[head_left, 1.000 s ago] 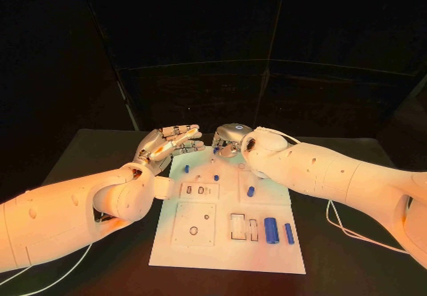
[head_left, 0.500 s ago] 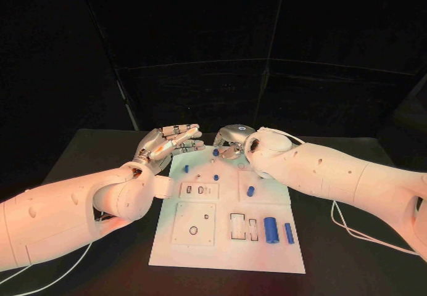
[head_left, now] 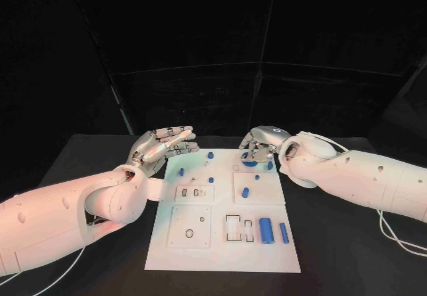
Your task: Assemble the parts on the task board
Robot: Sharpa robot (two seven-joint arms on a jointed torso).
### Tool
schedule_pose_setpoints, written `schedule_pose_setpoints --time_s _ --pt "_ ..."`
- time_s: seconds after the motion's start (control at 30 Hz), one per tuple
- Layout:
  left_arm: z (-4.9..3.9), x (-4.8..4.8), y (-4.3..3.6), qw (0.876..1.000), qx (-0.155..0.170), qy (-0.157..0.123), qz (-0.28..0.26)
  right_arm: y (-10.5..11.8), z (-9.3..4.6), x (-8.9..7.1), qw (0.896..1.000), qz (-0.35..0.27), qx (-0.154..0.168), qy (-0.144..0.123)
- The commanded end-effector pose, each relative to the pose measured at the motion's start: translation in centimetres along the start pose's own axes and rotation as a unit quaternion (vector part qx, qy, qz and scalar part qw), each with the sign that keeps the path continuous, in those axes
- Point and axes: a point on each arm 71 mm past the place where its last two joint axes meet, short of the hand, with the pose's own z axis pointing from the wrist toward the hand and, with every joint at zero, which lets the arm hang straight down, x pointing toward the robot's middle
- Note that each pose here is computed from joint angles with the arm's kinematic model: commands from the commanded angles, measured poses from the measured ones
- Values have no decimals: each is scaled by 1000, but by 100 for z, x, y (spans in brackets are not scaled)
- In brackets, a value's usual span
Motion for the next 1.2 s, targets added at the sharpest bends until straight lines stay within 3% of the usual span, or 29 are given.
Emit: schedule_pose_setpoints --time_s 0.03,0.2,0.53,1.2 --pt "6 16 -11 1000 2 9 -5 -102 -47 -20 998 46 44 4" --pt "17 20 -2 1000 0 11 -6 -232 -102 -4 996 46 71 30" --pt "39 30 11 1000 -1 13 -7 -284 -41 57 992 29 111 59" --pt "52 39 21 1000 -3 16 -9 -223 85 134 989 9 121 85"
